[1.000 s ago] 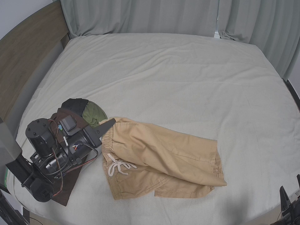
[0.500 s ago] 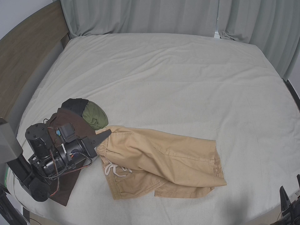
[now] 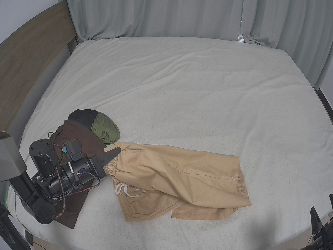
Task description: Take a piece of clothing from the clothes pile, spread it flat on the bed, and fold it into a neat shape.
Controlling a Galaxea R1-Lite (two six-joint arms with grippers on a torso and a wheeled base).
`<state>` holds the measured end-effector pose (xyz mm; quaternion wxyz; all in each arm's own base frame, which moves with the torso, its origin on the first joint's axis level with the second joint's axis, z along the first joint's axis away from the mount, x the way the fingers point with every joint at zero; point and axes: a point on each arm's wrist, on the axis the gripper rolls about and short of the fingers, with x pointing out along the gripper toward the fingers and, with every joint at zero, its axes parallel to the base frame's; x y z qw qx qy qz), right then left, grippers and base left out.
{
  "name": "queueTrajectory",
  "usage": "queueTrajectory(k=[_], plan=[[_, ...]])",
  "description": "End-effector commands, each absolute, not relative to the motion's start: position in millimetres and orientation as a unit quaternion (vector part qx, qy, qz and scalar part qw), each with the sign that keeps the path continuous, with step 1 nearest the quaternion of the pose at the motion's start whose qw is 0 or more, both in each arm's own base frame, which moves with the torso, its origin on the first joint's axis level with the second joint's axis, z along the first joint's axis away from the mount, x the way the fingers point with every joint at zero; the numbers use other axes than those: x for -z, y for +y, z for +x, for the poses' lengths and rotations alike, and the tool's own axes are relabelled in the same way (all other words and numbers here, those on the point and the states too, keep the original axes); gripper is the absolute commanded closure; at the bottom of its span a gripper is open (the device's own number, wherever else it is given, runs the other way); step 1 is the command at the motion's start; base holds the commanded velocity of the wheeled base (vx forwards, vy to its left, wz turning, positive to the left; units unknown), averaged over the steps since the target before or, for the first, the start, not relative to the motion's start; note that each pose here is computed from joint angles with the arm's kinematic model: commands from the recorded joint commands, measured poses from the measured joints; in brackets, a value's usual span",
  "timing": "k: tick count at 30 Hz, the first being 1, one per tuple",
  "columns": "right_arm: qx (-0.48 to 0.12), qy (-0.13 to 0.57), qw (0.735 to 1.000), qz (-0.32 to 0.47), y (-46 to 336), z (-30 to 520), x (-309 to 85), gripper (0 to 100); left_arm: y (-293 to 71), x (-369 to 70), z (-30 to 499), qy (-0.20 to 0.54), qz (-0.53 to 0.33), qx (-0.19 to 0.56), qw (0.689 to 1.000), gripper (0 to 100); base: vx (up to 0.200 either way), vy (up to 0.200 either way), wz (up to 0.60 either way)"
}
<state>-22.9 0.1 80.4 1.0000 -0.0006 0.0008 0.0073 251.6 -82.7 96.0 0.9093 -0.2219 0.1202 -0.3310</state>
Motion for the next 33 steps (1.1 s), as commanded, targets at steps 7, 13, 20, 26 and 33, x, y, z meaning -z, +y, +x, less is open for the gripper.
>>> queueTrajectory(k=[7,13,20,26,33], plan=[[-0.010,0.000,1.000,0.002,0.2,-22.8,-75.5,0,-82.4,-92.9,253.0,0.123,-0.216,0.329,0.911,100,0.000,0.000,0.00],[-0.016,-0.003,1.000,-0.002,0.5,-22.8,-76.1,0,-81.6,-91.9,253.3,0.125,-0.216,0.327,0.912,100,0.000,0.000,0.00],[-0.020,-0.103,0.994,-0.004,0.3,-23.3,-170.2,0,-81.7,-93.2,253.6,0.122,-0.216,0.328,0.912,100,0.000,0.000,0.00],[-0.081,-0.028,0.993,0.079,1.3,0.6,-176.0,0,-81.0,-94.5,252.9,0.119,-0.216,0.327,0.912,100,0.000,0.000,0.00],[-0.140,0.033,0.984,0.106,6.5,22.8,-183.0,0,-81.3,-94.5,254.0,0.119,-0.216,0.328,0.912,100,0.000,0.000,0.00]])
